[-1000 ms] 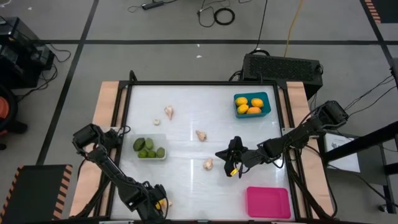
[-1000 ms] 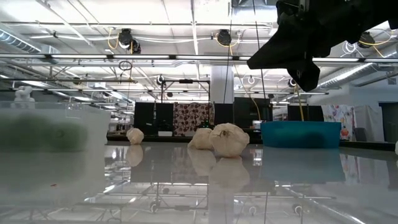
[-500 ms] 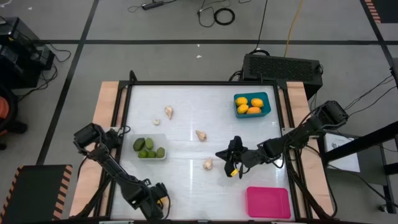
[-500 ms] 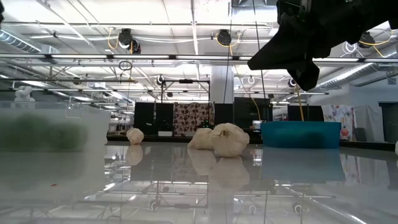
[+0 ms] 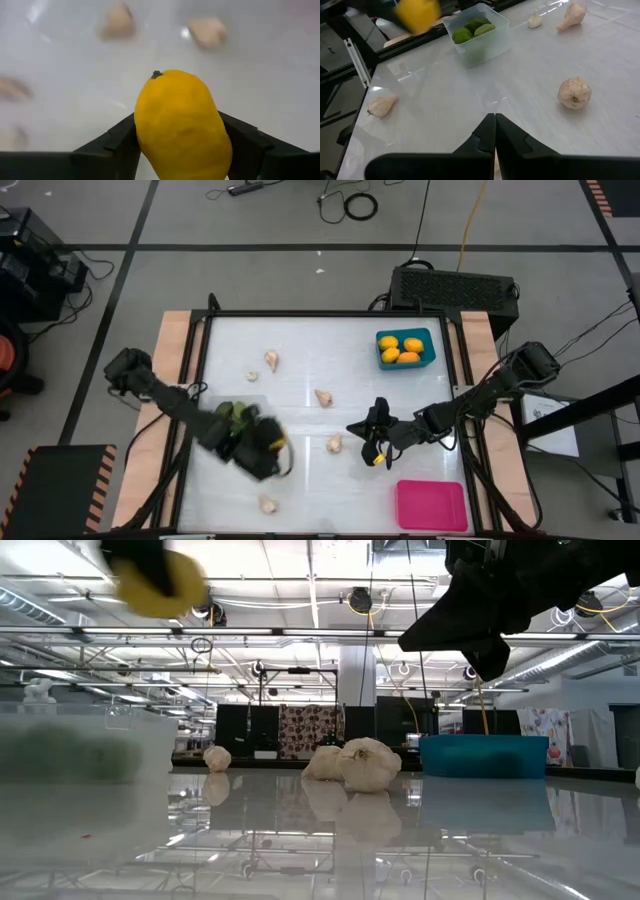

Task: Sort produce into baskets
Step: Put the yellow lemon into the blue bin

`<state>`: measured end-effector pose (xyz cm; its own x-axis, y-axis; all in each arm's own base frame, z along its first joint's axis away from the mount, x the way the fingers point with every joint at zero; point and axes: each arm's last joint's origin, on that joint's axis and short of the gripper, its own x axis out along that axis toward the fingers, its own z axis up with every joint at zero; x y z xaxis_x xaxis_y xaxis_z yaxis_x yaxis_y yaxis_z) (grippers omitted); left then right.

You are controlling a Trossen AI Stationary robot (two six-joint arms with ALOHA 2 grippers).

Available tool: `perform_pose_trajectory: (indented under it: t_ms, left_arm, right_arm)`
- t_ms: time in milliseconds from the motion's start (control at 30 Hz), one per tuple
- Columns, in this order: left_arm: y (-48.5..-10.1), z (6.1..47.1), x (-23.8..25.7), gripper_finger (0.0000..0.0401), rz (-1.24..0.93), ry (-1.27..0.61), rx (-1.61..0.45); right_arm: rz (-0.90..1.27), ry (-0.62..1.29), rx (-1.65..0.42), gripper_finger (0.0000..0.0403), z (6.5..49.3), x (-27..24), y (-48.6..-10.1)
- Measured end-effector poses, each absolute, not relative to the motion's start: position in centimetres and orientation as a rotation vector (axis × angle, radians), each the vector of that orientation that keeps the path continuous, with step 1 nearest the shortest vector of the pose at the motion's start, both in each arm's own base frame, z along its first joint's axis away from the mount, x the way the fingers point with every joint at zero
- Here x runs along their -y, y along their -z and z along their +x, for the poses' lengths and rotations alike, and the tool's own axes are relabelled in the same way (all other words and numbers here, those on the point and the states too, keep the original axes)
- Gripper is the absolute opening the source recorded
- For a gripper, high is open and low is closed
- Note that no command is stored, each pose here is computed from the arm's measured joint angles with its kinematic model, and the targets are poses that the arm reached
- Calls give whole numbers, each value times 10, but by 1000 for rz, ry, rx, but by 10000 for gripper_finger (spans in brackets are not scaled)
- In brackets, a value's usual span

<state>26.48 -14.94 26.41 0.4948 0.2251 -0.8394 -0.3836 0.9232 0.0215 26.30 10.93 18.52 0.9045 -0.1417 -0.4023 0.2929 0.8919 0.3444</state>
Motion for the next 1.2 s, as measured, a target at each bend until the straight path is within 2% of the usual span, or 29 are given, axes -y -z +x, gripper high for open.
perform_pose_trajectory:
  t_ms: [167,367,500,600,667,933,1200]
  left_arm:
    - [-264,319,98,227,-59,-294,-857]
    - [-245,384,26,228,-26,-135,-670]
    - [-226,418,-28,228,-100,-46,-456]
    - [-207,444,-64,228,-234,43,-275]
    - [-194,461,-81,228,-288,69,-221]
    - [-181,534,-117,228,-240,19,-151]
    - [-173,555,-151,228,-192,-128,-185]
  right_arm:
    - [392,222,-384,0,259,-111,-190]
    - [409,182,-358,0,234,-115,-218]
    - [406,226,-354,0,206,-117,-234]
    - [419,282,-366,0,184,-114,-239]
    - [445,319,-364,0,175,-112,-241]
    - [492,348,-358,0,162,-109,-244]
    - [517,352,-354,0,162,-109,-244]
